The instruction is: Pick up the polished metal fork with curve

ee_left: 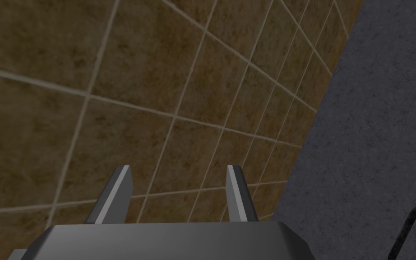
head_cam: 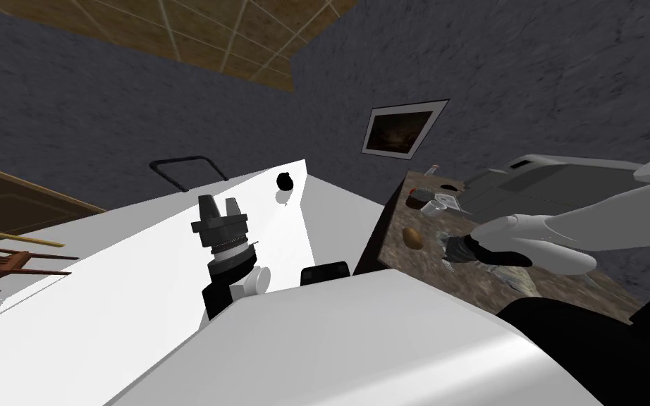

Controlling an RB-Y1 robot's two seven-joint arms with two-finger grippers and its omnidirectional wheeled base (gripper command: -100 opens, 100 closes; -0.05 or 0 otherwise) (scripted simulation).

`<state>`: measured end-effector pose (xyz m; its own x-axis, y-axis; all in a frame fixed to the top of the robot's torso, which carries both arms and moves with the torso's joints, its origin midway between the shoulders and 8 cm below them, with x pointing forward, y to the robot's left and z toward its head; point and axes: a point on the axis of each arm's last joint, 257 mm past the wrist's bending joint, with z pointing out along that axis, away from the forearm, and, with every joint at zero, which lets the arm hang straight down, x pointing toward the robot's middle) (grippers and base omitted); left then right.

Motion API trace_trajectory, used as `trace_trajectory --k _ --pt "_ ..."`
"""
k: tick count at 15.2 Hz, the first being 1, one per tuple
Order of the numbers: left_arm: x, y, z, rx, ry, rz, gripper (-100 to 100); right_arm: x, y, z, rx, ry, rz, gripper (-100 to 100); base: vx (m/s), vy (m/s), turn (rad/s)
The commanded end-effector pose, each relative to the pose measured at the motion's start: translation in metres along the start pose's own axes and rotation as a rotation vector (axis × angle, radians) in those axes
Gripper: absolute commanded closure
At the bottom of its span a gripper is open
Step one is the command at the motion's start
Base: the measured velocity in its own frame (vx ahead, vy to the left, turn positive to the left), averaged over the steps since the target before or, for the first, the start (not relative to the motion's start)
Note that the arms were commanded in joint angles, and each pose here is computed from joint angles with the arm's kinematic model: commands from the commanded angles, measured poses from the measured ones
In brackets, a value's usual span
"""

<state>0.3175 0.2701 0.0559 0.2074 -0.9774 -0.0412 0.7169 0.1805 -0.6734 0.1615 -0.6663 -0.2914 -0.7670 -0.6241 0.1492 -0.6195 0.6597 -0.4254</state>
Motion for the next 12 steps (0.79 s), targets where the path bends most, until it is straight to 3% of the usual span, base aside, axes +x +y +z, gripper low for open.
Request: trace_trajectory --k 1,2,3,4,5,6,7,8,9,12 --pt "0.000 0.000 0.000 0.000 0.000 0.000 0 -0.004 0.001 0.000 0.003 -0.005 -0.070 -100 -0.136 -0.031 0.183" --pt "0.000 0.000 0.000 0.000 0.000 0.000 0 -0.011 0.002 -0.001 0.005 -0.014 -0.150 -100 -0.157 -0.016 0.200" --pt "0.000 0.000 0.000 0.000 0.000 0.000 0 -0.011 0.002 -0.001 0.005 -0.014 -0.150 -100 -0.155 -0.026 0.173" --pt "0.000 0.000 0.000 0.000 0.000 0.000 0 -0.018 0.005 -0.001 0.006 -0.025 -0.229 -100 -0.169 -0.056 0.229" --pt "0.000 0.000 0.000 0.000 0.000 0.000 0 -0.018 0.005 -0.001 0.006 -0.025 -0.229 -100 -0.163 -0.055 0.218" --pt "0.000 0.000 0.000 0.000 0.000 0.000 0 -0.026 0.007 -0.002 0.007 -0.039 -0.305 -100 -0.161 -0.041 0.276" --pt "0.000 0.000 0.000 0.000 0.000 0.000 0 -0.026 0.007 -0.002 0.007 -0.039 -0.306 -100 -0.154 -0.038 0.216" --pt "0.000 0.000 0.000 0.000 0.000 0.000 0 -0.035 0.011 -0.003 0.009 -0.055 -0.381 -100 -0.162 -0.041 0.243" --pt "0.000 0.000 0.000 0.000 0.000 0.000 0 -0.035 0.011 -0.003 0.009 -0.055 -0.381 -100 -0.150 -0.046 0.195" --pt "0.000 0.000 0.000 0.000 0.000 0.000 0 -0.053 0.019 -0.005 0.010 -0.092 -0.521 -100 -0.157 -0.058 0.191"
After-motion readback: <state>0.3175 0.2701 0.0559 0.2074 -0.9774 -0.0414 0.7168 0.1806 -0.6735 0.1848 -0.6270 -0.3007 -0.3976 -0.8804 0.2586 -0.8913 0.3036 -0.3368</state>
